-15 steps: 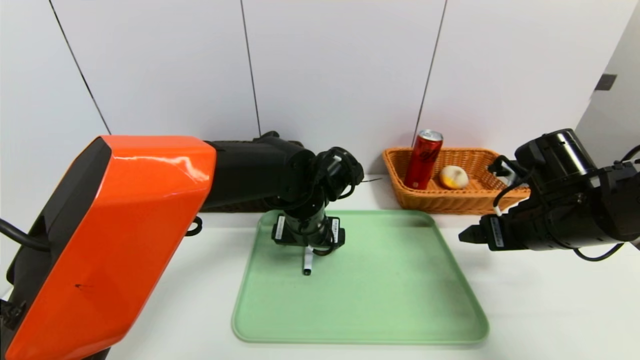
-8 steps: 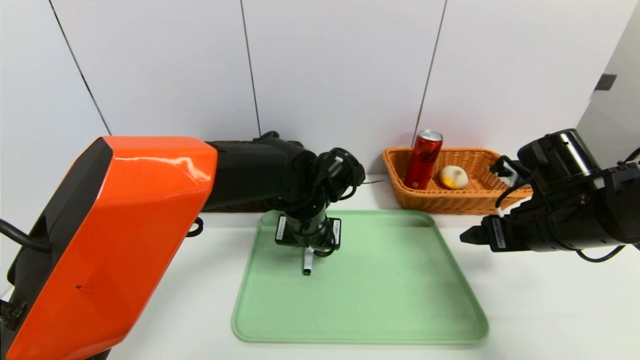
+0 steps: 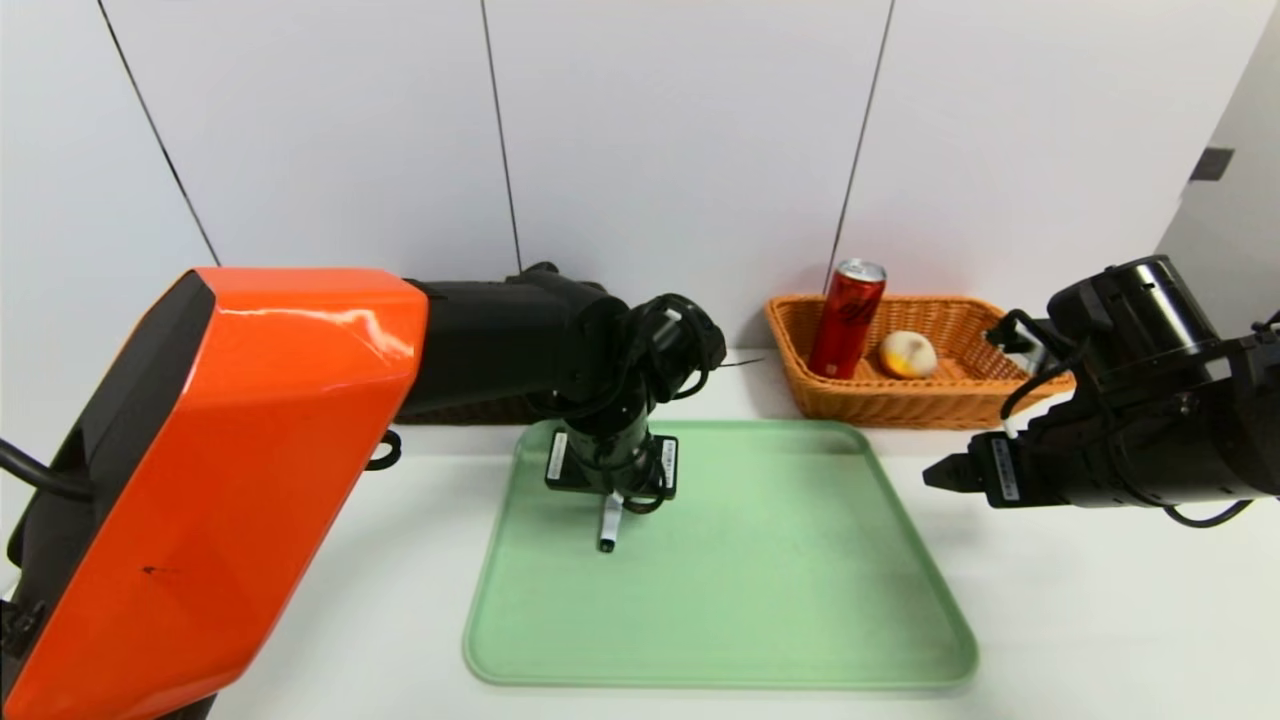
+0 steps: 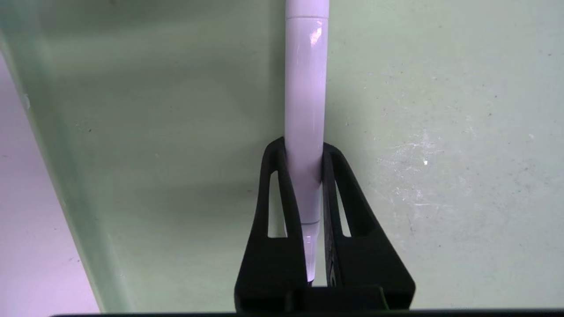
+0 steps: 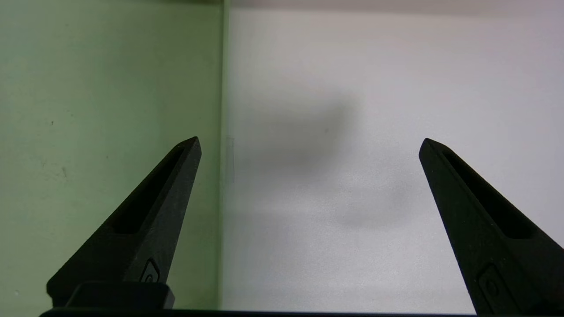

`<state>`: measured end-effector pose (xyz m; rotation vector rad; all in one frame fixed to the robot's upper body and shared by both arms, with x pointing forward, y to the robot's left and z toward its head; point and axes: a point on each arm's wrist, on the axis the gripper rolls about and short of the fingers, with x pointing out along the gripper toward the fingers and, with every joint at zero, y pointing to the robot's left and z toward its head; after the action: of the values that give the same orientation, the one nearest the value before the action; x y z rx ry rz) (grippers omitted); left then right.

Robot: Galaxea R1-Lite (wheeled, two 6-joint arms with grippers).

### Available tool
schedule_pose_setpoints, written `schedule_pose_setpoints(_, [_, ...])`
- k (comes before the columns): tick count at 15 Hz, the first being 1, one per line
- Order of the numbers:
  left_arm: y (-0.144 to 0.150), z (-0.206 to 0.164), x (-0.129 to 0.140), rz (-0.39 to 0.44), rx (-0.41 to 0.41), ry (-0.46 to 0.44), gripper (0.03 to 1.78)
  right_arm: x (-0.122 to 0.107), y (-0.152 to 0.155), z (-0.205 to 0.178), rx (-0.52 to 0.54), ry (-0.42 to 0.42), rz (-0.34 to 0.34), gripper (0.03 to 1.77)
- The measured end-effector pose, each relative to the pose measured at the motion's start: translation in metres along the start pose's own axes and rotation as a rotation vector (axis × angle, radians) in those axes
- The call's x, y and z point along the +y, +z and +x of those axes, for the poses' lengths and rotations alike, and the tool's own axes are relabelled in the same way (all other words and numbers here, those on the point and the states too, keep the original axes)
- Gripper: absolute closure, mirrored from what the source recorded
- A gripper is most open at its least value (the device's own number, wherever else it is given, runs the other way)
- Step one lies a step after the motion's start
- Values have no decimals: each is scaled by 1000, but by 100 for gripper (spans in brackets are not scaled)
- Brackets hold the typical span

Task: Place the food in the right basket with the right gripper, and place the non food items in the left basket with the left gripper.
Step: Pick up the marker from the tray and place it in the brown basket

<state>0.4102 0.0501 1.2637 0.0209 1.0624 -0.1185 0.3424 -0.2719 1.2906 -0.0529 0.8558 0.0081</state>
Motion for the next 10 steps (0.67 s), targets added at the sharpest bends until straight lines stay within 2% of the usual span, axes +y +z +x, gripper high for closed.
schedule_pose_setpoints(3, [-1, -31, -6, 12, -24, -99, 164, 0, -1, -2, -1, 1, 0, 9])
schedule_pose_setpoints(5, [-2, -62, -8, 21, -35, -216, 164, 0, -1, -2, -1, 0, -1, 9])
schedule_pose_setpoints(7, [0, -96, -5, 23, -50, -371, 164, 0, -2, -1, 1, 1, 1, 9])
schedule_pose_setpoints(8, [4, -111, -1, 11, -80, -441, 164, 0, -2, -1, 2, 0, 1, 9])
schedule_pose_setpoints(10, [24, -135, 19, -52, -216, -515, 164, -1, -2, 0, 3, 0, 2, 9])
